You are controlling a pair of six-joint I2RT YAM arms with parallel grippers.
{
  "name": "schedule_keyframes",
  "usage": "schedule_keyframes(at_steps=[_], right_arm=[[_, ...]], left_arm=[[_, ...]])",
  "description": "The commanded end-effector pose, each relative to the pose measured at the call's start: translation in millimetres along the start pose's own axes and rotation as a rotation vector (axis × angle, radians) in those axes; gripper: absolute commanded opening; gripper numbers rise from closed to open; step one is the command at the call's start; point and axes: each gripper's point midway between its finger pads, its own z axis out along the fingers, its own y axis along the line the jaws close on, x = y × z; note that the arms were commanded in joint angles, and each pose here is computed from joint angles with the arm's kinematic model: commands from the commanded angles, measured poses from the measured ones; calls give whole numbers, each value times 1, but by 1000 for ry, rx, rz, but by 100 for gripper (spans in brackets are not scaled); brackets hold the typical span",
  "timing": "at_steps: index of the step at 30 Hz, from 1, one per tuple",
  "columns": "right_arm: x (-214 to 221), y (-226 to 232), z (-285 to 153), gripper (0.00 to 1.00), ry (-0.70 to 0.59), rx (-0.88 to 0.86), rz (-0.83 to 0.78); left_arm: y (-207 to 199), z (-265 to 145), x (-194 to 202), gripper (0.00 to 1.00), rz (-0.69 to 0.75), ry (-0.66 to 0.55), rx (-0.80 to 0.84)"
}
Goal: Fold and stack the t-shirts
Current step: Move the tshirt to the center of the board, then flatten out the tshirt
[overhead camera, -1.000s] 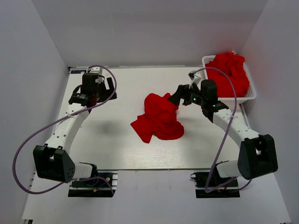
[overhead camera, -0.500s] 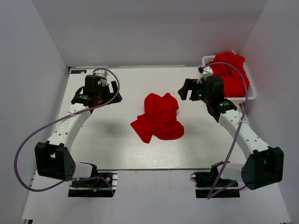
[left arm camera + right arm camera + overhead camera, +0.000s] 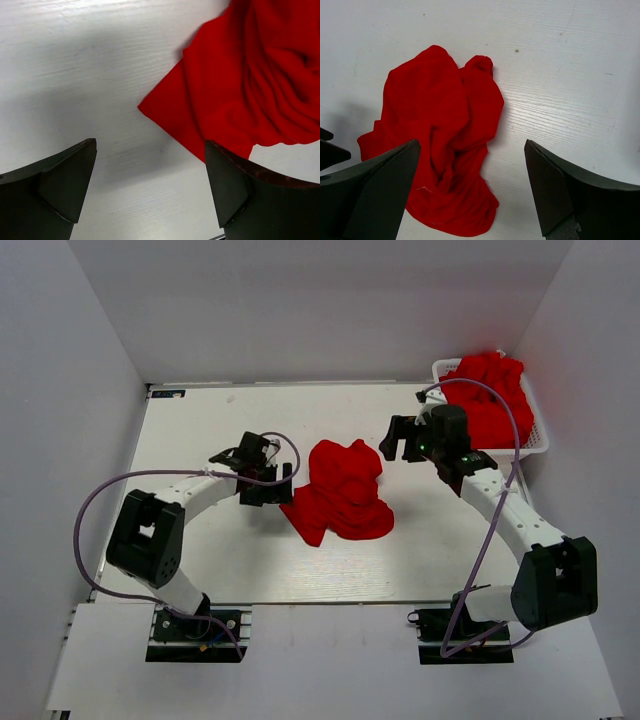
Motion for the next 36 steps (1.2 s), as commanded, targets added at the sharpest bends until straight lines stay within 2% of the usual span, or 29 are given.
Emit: schedule_keyframes(at_steps=[1, 11, 12, 21, 24, 25, 27, 28, 31, 32, 34, 36], right_arm=[[-8, 3, 0, 90, -14, -20, -16], [-5, 4, 1, 90, -14, -37, -24], [-5, 4, 1, 90, -16, -36, -26], [-1, 2, 4, 90, -3, -30, -20], [1, 2, 4, 90, 1, -29, -19], [1, 2, 4, 90, 3, -29, -19], [2, 1, 4, 90, 5, -22, -24], [1, 0, 3, 90, 4, -18, -19], [1, -2, 2, 90, -3, -9, -22], [2, -2, 1, 90, -1, -9, -22], [3, 2, 1, 90, 3, -31, -36], [6, 6, 1, 90, 19, -57, -53]], left_arm=[[-6, 6, -2, 98, 36, -11, -32], [-18, 30, 5, 91, 114, 4, -110], [-20, 34, 7, 87, 125, 6, -118], [-15, 50, 7, 86, 115, -22, -209], [-16, 59, 14, 82, 133, -6, -219], [-15, 64, 16, 79, 133, 0, -221], [-21, 67, 22, 67, 131, 31, -184], [-26, 72, 20, 55, 130, 19, -157], [-29, 78, 31, 37, 128, 34, -110], [-34, 79, 30, 22, 127, 32, -87], [-31, 80, 33, 0, 138, 35, -88], [-33, 75, 27, 0, 138, 10, -86]])
